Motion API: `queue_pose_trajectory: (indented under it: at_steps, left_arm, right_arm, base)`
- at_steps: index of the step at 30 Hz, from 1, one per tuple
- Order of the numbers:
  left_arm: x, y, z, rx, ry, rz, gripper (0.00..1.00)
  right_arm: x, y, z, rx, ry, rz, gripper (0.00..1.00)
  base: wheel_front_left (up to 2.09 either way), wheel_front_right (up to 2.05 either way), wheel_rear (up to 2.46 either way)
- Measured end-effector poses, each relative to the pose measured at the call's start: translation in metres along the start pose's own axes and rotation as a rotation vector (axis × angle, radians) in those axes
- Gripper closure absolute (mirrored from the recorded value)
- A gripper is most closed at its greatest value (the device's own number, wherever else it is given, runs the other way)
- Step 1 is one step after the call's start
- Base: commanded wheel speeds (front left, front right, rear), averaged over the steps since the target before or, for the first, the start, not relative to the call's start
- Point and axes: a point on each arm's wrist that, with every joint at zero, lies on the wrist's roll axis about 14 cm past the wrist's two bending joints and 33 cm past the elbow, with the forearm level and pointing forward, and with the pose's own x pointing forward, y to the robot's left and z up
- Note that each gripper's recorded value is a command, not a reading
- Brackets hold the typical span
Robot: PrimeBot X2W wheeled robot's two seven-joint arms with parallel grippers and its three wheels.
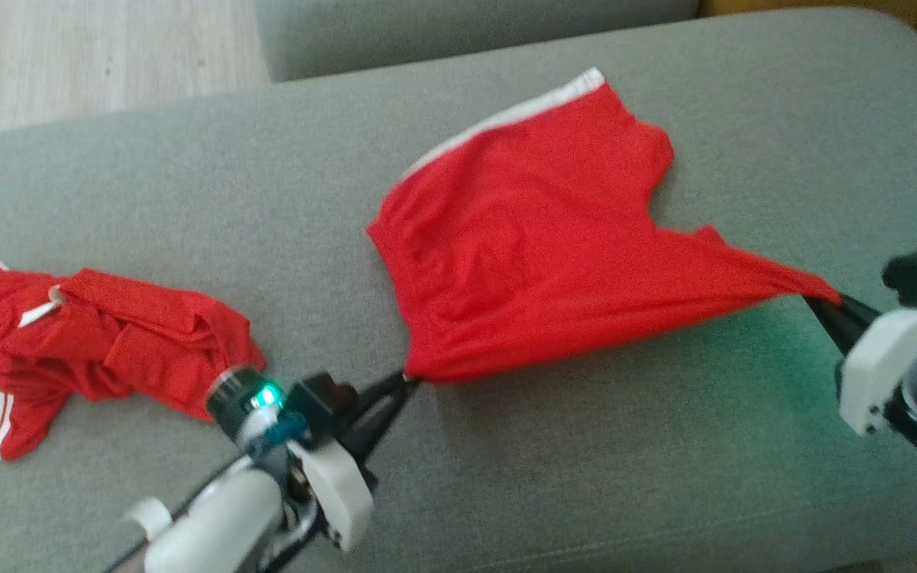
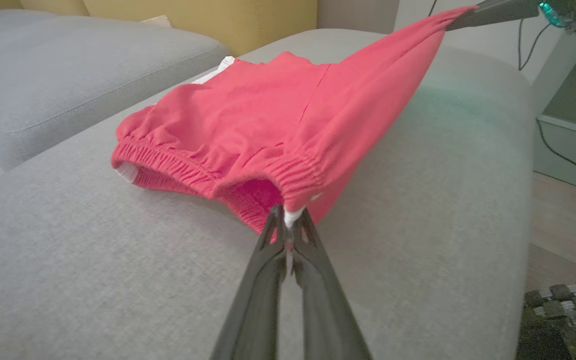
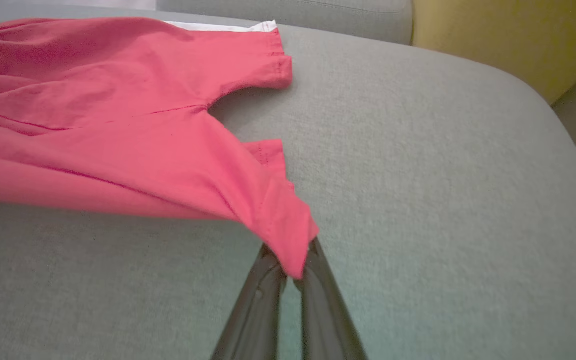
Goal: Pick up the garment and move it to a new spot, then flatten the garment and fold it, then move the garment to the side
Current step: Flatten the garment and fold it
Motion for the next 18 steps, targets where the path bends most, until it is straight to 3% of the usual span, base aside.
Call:
queue_pose_trajectory:
  at_steps: [8, 18]
  left_arm:
    - [-0.005, -0.037, 0.008, -0.042, -0.038, -0.043, 1.0]
    - [0.004, -0.002, 0.023, -0.045, -0.088, 0.035, 1.0]
  right_arm:
    - [-0.037, -0.007, -0.024, 0.029, 0.054, -0.021, 1.0]
    - [-0.011, -0.009, 0.027, -0.074, -0.011, -0.043, 1.0]
  base:
    - [0.0, 0.0, 0.0]
    - [0.0, 0.0, 0.0]
